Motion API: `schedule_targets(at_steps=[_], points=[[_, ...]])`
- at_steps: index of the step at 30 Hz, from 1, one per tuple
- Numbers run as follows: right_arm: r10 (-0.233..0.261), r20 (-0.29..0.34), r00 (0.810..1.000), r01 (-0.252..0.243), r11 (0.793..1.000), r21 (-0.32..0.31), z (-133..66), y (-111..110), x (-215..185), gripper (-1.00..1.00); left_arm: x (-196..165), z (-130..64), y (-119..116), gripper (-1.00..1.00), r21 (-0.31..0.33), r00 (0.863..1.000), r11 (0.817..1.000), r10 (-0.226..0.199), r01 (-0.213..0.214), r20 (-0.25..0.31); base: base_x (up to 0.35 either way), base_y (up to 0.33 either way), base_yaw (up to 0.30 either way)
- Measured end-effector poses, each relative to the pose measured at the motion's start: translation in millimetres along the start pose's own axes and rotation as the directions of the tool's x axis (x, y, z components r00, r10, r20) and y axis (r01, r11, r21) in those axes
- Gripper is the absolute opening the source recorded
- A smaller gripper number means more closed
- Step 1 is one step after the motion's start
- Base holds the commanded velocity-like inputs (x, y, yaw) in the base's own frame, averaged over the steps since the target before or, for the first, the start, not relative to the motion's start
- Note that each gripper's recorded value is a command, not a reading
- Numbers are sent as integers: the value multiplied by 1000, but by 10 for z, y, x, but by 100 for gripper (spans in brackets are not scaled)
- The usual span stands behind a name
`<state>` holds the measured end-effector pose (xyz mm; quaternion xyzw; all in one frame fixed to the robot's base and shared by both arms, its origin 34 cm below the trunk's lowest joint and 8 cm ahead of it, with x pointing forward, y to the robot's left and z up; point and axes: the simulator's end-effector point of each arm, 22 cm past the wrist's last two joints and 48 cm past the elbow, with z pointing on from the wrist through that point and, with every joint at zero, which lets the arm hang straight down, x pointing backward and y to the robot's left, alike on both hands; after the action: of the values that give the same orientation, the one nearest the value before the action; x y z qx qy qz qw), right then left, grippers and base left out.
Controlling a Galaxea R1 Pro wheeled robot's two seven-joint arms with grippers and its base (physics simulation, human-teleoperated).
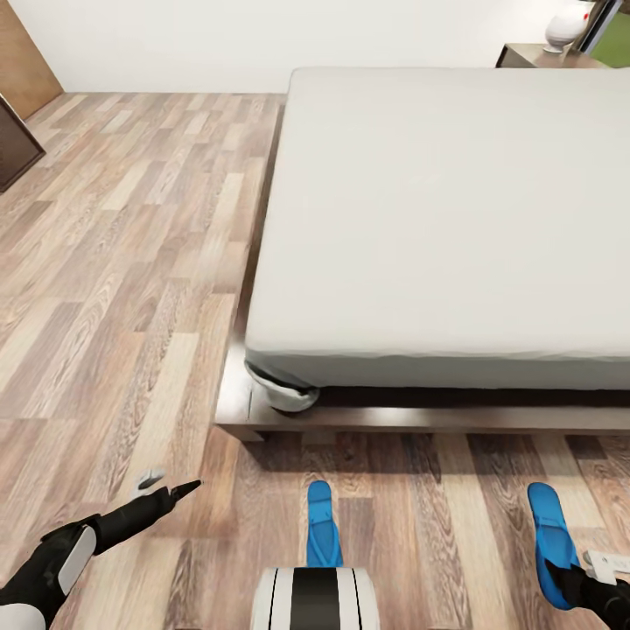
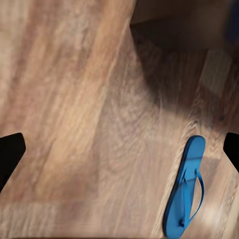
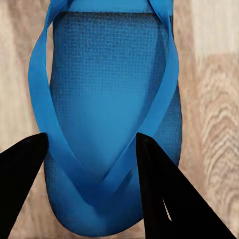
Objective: In the bedroom, move the book from the bed onto either nightstand, and place the two sandals side by side next to the bed.
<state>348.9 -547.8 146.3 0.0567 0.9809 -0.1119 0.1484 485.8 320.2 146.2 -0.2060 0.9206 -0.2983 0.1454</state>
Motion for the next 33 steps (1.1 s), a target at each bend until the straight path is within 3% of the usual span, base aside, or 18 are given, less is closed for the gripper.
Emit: schedule_targets(at_steps=[33], points=[[0,0,1000,0,1000,0,0,0,1,-100,3,5,-5,100,1,1000,1000,-1,1,0,0,322,0]])
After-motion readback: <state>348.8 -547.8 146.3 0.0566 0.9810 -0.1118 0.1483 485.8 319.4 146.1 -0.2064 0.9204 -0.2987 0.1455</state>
